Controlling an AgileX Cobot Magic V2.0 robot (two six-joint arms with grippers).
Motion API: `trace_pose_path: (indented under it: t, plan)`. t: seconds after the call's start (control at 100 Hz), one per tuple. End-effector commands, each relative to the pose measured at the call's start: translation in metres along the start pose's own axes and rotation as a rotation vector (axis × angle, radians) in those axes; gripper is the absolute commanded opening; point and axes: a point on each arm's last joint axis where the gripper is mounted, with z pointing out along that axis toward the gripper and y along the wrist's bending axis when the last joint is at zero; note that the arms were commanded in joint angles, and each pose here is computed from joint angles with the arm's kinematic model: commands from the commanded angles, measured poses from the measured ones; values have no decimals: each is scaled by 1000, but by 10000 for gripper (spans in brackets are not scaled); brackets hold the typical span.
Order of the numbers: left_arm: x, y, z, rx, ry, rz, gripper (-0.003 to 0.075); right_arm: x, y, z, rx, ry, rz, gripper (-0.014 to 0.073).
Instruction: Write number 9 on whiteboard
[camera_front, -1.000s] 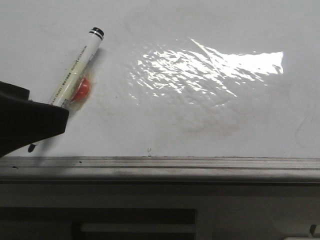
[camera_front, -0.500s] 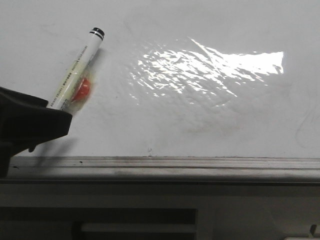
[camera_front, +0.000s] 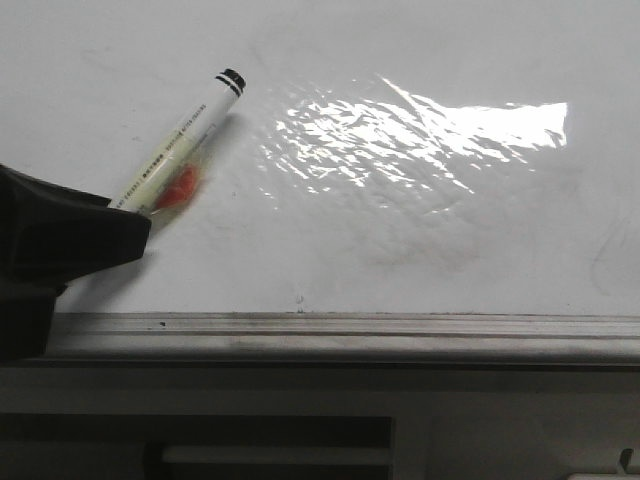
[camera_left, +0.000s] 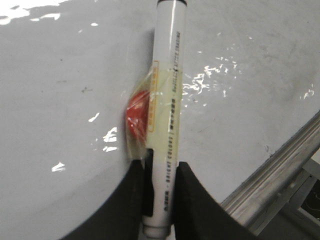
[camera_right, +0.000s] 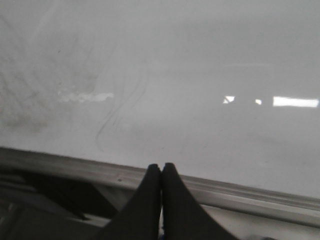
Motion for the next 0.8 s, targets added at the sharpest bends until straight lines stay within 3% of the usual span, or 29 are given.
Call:
trace_pose_path:
  t: [0.0, 0.16, 0.31, 0.41, 0.47, 0.56, 0.66, 0.79]
  plan:
    - [-10, 1, 2, -16, -47, -33, -20, -17, 7, 1, -56, -30, -63, -61]
    - [-11, -1, 1, -2, -55, -27, -20, -33, 22, 14, -149, 55, -223, -61]
    - [-17, -13, -4, 96, -101, 110, -20, -57, 49, 25, -291, 59, -361, -31]
    - [-18, -19, -6, 148, -120, 195, -20, -73, 71, 31, -383, 41, -396, 142]
    - [-19, -23, -7, 174, -137, 233, -20, -80, 85, 33, -443, 49, -423, 314]
    - [-20, -31, -9, 238, -171, 333, -20, -86, 104, 33, -522, 58, -458, 424]
    - [-20, -39, -12, 320, -214, 477, -20, -89, 120, 36, -573, 68, -482, 404]
    - [-26, -42, -14, 337, -298, 486, -20, -86, 131, 42, -600, 98, -503, 375]
